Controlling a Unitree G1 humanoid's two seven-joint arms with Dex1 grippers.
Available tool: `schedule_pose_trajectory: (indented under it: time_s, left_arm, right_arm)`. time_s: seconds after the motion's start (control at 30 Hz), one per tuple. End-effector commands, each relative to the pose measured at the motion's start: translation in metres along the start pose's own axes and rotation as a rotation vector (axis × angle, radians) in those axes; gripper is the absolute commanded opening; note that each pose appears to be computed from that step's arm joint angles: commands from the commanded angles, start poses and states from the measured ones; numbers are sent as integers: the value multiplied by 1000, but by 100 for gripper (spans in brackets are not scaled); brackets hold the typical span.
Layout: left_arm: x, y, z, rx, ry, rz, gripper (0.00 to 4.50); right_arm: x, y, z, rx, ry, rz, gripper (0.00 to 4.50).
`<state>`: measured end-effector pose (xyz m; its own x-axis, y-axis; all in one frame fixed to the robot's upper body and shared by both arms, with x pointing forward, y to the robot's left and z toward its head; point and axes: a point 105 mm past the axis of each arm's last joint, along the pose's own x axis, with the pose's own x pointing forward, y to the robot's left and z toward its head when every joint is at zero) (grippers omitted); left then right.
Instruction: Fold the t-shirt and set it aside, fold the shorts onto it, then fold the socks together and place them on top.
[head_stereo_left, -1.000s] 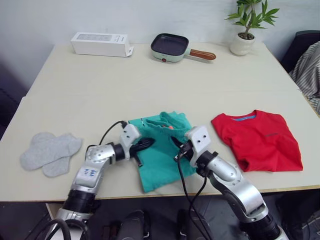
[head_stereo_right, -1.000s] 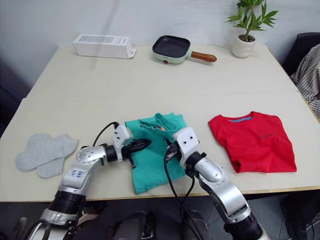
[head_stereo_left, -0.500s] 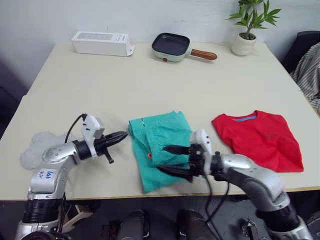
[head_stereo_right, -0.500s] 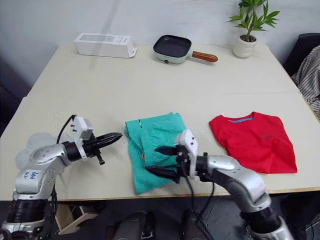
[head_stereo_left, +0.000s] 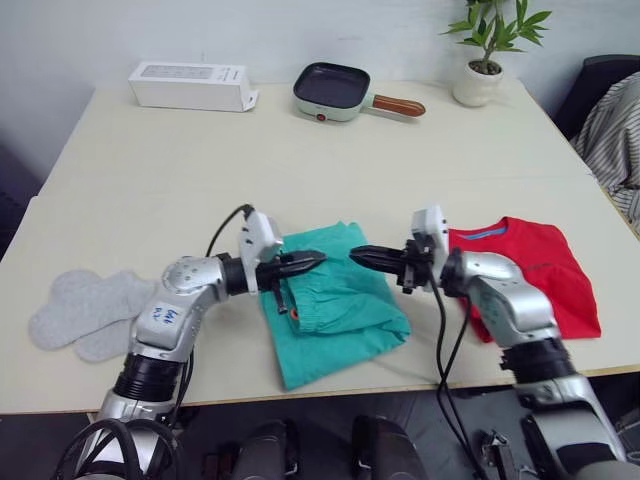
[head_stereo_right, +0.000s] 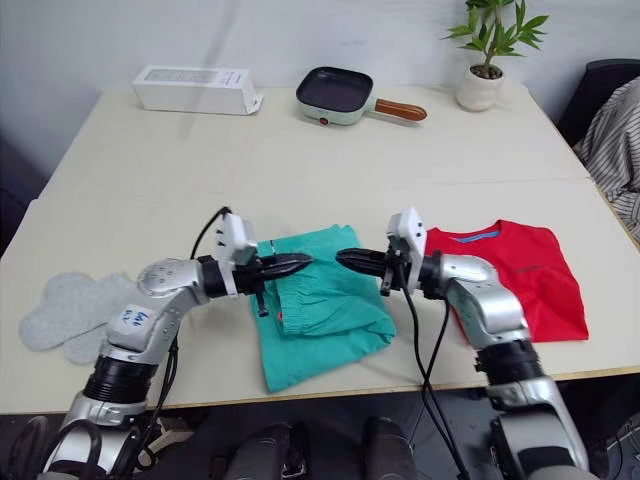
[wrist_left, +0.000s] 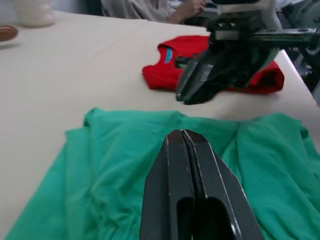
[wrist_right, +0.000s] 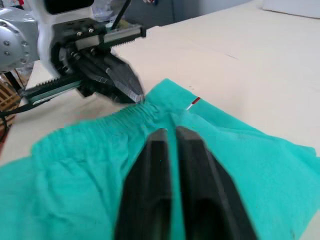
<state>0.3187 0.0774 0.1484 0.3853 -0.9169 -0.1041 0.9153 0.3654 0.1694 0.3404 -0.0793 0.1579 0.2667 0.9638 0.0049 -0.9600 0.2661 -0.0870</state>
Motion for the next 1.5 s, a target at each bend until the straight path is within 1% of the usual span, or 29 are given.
schedule_pose_trajectory:
  time_s: [0.03,0.1,0.17,0.23,0.37,0.47,0.53,0.57,0.67,0.73,0.83,0.9,1.0,1.03,1.1,1.17,1.23,1.27,1.33,1.4,1.5]
  left_arm:
    - [4,1,-25,-27,48,96,0]
    - [4,-2,-34,-27,70,121,0]
    - [3,-10,-41,-12,105,98,0]
    - [-2,-17,-53,13,167,70,0]
    - [-12,-18,-65,27,219,72,0]
    - [-14,-10,-59,28,185,103,0]
    - [-13,-5,-51,34,147,117,0]
    - [-13,-3,-45,44,122,117,0]
    - [-12,8,-21,27,11,142,0]
    - [-11,16,-11,23,-20,162,0]
    - [-7,22,-17,27,31,167,0]
    - [-4,23,-24,25,59,169,0]
    - [1,25,-35,16,101,169,0]
    - [2,25,-37,11,103,172,0]
    - [4,22,-39,37,117,156,0]
    - [2,18,-41,39,120,148,0]
    - [-1,17,-45,37,126,150,0]
    - [-2,16,-45,42,117,149,0]
    - [-4,15,-42,57,88,142,0]
    - [-7,16,-41,73,77,136,0]
    - [-11,19,-43,89,78,137,0]
  right_arm:
    - [14,5,-12,-117,44,111,4]
    - [20,4,-27,-187,107,148,4]
    - [26,-8,-30,-177,98,95,4]
    - [29,-23,-32,-177,100,25,4]
    - [26,-56,-29,-149,78,-185,4]
    - [17,-70,-27,-139,69,-278,4]
    - [12,-72,-23,-131,42,-280,4]
    - [9,-71,-17,-126,6,-265,4]
    - [1,-60,-3,-105,-98,-172,4]
    - [-7,-45,-5,-99,-106,-100,4]
    - [-16,-17,-23,-100,-53,-27,4]
    - [-18,-2,-30,-88,-34,-5,4]
    - [-23,31,-44,-129,26,65,4]
    - [-25,37,-45,-147,34,76,4]
    - [-31,52,-37,-202,29,96,4]
    - [-38,60,-28,-218,38,103,4]
    - [-47,64,-24,-125,73,126,4]
    - [-52,61,-23,-90,104,132,19]
    - [-60,41,-16,37,114,62,65]
    - [-67,20,-16,180,150,-8,132]
    - [-74,-4,-23,432,233,-87,243]
